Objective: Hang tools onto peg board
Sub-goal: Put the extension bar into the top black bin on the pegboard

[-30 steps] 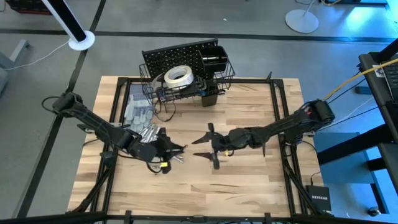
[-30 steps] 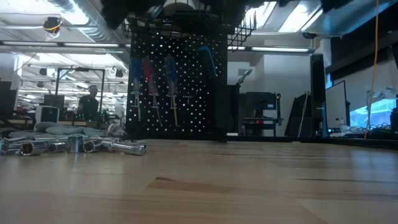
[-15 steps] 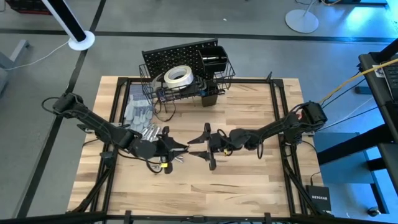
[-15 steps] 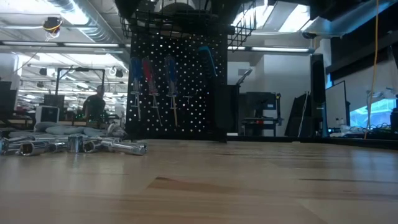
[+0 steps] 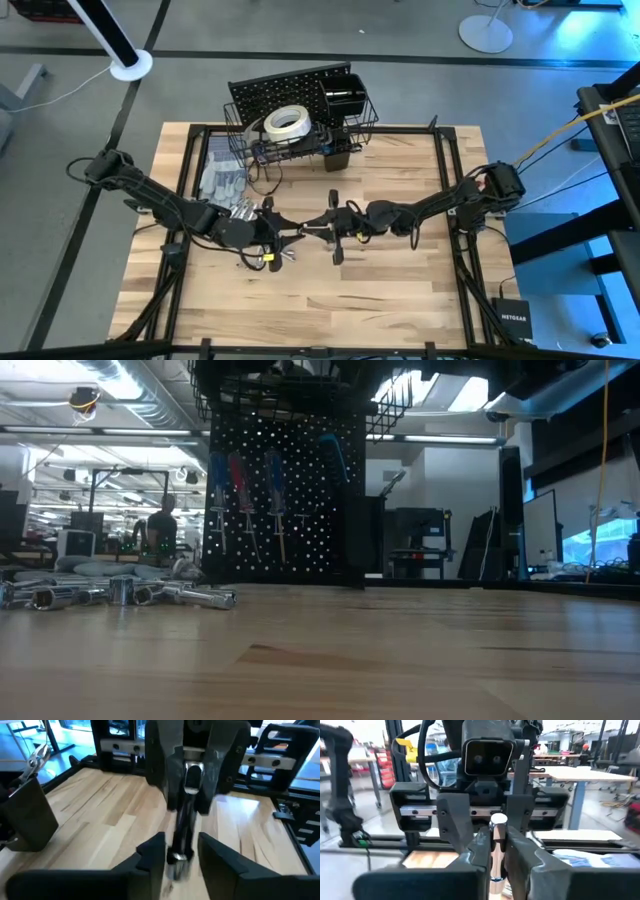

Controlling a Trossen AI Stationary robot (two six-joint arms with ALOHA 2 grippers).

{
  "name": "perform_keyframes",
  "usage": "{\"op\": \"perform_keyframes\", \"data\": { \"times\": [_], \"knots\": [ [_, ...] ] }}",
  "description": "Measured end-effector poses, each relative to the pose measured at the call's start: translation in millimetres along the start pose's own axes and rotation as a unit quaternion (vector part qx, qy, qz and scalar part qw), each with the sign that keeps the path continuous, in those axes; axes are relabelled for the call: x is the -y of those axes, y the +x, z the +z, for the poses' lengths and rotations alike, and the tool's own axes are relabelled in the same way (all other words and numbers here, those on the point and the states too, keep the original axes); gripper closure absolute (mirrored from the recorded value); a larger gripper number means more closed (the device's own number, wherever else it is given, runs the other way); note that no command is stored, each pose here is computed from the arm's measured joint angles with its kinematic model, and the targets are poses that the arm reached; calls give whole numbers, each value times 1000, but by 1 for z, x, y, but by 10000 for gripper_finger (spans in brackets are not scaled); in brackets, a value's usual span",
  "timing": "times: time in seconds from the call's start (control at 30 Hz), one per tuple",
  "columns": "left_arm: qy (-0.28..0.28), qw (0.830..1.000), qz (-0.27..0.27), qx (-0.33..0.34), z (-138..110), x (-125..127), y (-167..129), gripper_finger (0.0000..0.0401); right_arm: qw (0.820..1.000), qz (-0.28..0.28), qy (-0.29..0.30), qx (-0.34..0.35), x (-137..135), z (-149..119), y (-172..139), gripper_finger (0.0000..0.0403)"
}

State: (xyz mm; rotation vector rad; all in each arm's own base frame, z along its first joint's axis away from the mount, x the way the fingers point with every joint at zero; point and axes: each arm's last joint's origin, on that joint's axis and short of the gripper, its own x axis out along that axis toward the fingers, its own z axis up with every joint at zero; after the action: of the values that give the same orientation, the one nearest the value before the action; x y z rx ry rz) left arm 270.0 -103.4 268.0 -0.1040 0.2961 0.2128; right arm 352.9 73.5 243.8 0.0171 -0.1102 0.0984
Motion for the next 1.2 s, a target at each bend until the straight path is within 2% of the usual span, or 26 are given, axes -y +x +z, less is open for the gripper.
{"op": "perform_keyframes", "data": {
  "times": [0.1,0.27,0.43,0.6,0.7,0.8,1.0,1.1,1.2],
  "knots": [
    [9,1000,3,-20,-4,-1,-2,262,1000,-15,-26,-3,1,14,-6,366],
    [1,998,16,-61,-20,3,-7,235,995,-63,-71,11,7,58,-30,365],
    [-33,998,53,-21,-55,3,-12,236,979,-145,-140,5,19,114,-46,364],
    [-61,994,93,12,-93,-9,-18,242,962,-205,-176,-43,43,174,-43,364],
    [-68,992,106,19,-104,-14,-20,242,955,-234,-179,-41,61,214,-41,363],
    [-59,992,109,18,-108,-15,-21,241,945,-270,-181,-41,83,243,-42,363],
    [-63,992,107,20,-107,-14,-22,244,924,-337,-180,-28,123,269,-48,362],
    [-63,992,105,19,-108,-14,-22,244,919,-350,-176,-31,139,267,-49,362],
    [-62,993,104,18,-108,-13,-23,244,922,-356,-148,-42,151,260,-47,357]
  ]
}}
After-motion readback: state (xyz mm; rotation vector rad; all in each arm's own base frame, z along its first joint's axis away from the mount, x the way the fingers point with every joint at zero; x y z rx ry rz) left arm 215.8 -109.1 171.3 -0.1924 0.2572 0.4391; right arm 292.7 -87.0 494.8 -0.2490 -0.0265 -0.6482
